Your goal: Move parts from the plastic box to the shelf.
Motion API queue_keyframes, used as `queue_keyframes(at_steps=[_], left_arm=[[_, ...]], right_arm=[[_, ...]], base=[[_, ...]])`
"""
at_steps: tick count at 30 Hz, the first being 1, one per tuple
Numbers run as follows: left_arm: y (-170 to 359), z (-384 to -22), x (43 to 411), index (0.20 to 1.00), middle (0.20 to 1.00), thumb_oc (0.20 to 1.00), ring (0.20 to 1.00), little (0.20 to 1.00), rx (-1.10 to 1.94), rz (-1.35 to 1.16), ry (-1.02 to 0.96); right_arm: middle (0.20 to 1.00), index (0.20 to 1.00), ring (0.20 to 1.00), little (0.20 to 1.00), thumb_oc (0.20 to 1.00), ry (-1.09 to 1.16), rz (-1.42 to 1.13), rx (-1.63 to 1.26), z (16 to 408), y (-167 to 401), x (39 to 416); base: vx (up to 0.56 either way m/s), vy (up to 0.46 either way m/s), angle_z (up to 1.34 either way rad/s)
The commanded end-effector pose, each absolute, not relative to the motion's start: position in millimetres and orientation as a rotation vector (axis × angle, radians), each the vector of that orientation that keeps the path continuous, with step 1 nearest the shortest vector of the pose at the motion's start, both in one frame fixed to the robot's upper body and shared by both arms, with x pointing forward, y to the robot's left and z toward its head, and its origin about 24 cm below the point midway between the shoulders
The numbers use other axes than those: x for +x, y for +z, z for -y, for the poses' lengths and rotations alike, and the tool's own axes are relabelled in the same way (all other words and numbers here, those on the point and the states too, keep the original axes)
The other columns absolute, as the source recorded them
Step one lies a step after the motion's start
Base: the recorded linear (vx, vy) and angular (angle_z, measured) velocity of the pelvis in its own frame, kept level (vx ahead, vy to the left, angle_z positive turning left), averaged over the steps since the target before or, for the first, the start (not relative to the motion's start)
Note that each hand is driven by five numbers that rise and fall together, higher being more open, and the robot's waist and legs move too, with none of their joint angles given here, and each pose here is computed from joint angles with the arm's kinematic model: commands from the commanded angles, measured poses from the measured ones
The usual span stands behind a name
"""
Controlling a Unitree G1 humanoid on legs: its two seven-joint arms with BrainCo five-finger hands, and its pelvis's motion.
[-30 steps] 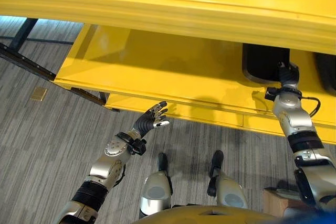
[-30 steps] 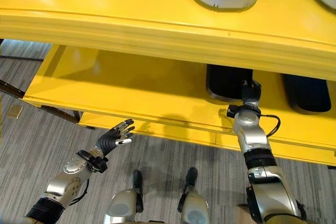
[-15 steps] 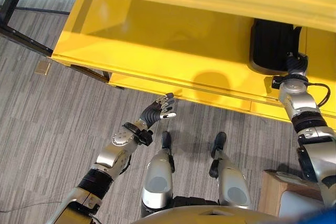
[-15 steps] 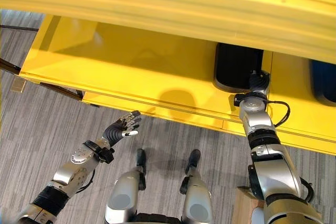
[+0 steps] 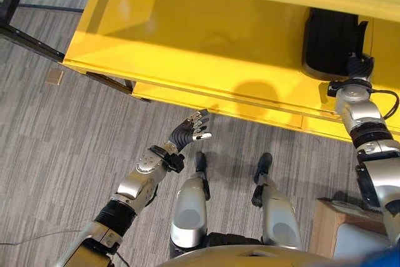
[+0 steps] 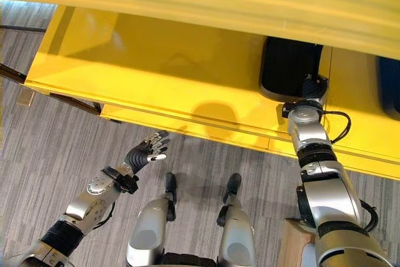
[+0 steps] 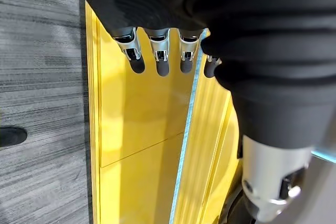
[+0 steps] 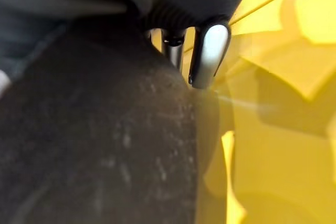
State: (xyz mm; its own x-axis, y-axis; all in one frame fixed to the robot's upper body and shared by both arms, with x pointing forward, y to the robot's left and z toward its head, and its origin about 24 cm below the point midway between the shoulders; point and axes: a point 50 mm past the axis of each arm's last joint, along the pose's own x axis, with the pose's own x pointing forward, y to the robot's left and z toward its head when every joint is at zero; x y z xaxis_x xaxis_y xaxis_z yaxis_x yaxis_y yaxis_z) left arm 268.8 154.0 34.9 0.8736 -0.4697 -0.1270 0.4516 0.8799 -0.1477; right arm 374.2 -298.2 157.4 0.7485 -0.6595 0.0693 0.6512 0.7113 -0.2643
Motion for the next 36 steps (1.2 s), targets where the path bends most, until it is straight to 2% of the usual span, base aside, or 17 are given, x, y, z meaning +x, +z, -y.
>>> queue_keyframes(at_steps=[1, 36], left_arm=[[42.5, -148.4, 261.7, 1.0, 1.0, 1.0, 1.0, 1.0, -0.115, -0.099, -0.518], [29.9, -141.5, 251.9, 1.0, 1.0, 1.0, 1.0, 1.0, -0.137, -0.139, -0.524]], right_arm=[[0.2, 0.2, 0.2, 0.2, 0.2, -0.751, 0.038, -0.34, 305.4, 184.1, 377.2], [0.2, 0.2, 0.2, 0.2, 0.2, -0.863, 0.091, -0.448, 316.9, 214.5, 376.6]], base=[[0.0, 0.0, 0.0], [0.01, -0.001, 0.0]])
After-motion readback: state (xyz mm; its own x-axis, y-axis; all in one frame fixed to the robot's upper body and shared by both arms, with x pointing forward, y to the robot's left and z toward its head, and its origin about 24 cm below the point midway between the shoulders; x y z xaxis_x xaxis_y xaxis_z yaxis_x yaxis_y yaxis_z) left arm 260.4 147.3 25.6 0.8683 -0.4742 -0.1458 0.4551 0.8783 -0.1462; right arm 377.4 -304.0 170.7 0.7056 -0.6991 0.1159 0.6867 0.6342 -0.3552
